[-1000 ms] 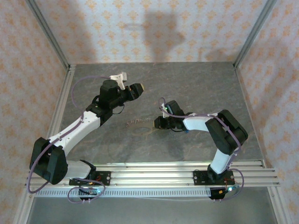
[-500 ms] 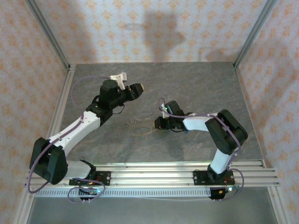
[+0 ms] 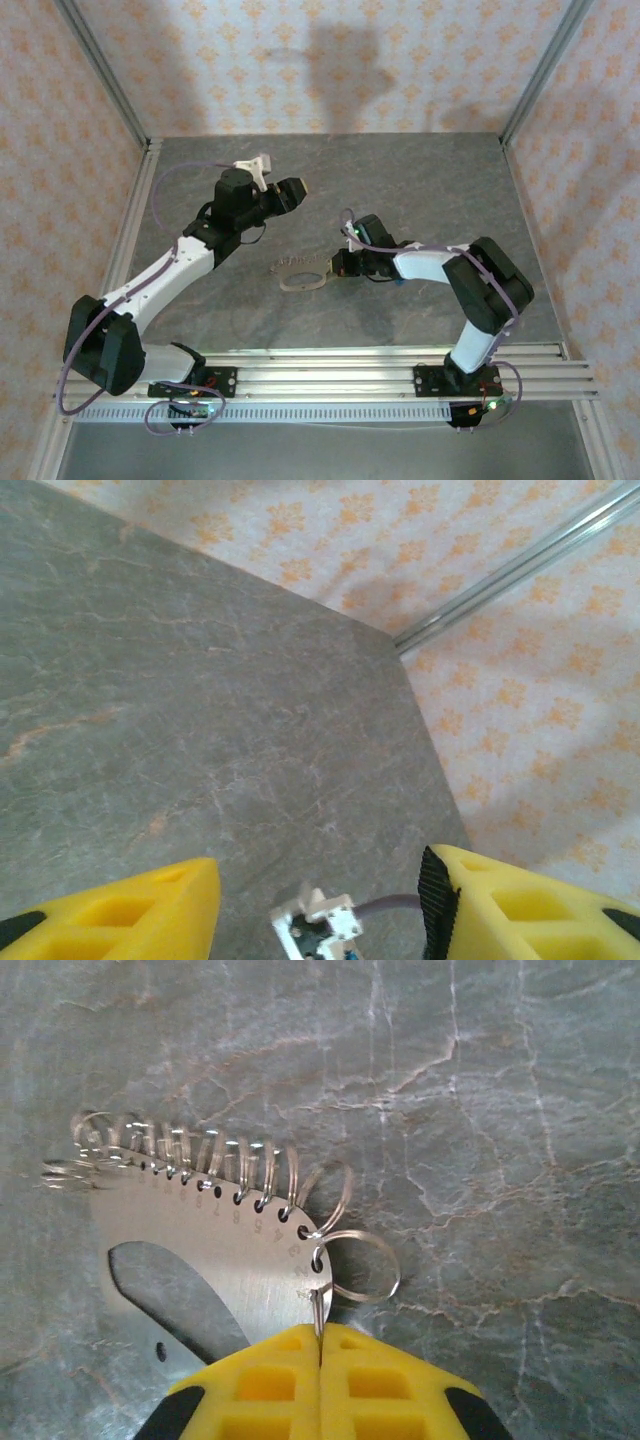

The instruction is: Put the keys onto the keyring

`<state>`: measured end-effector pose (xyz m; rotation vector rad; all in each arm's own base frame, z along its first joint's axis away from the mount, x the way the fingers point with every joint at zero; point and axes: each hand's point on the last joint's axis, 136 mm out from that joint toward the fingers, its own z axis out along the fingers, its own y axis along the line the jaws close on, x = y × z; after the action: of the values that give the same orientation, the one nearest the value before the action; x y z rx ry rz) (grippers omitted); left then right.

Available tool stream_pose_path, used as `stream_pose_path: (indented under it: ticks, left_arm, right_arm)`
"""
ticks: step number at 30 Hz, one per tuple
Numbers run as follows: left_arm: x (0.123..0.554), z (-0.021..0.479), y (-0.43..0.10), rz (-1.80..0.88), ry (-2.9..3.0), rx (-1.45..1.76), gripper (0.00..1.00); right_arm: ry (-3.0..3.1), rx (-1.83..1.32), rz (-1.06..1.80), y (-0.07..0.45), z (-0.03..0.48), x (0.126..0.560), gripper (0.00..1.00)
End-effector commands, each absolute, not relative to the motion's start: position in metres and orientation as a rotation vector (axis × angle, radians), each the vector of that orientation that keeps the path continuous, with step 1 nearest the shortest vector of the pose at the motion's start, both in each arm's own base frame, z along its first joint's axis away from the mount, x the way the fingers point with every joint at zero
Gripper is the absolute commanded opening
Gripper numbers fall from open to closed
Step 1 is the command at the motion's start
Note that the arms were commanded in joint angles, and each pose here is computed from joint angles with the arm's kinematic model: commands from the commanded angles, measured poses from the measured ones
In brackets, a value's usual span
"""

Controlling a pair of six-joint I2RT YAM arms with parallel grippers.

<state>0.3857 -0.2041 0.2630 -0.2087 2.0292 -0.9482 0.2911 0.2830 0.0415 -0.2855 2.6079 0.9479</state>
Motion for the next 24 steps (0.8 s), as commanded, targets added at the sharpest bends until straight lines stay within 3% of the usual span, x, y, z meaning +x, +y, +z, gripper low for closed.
stream_pose_path:
  ticks: [1, 4, 9, 16, 24]
  left_arm:
    - [0.391, 0.264, -0.188, -0.825, 2.073, -0.318, 0.61]
    - [0.391, 0.256, -0.171, -0.701, 2.117, -0.402, 0.60]
    - [0.387, 0.265, -0.173, -0.659, 2.142, -0.284, 0.55]
    - [0.387, 0.315, -0.203, -0.904, 1.994, -0.044, 0.54]
    - [0.379, 0.378, -0.221, -1.108, 1.803, 0.144, 0.50]
  right_arm:
    - [2.448, -0.337, 0.969, 0.289, 0.101, 0.310, 0.00]
    - [2.345, -0.368, 0.990, 0.287, 0.146, 0.320, 0.00]
    - [2.155, -0.422, 1.029, 0.276, 0.230, 0.332, 0.00]
    - [1.904, -0.483, 1.098, 0.258, 0.333, 0.329, 0.00]
    - [1.788, -0.515, 1.189, 0.258, 0.382, 0.313, 0.00]
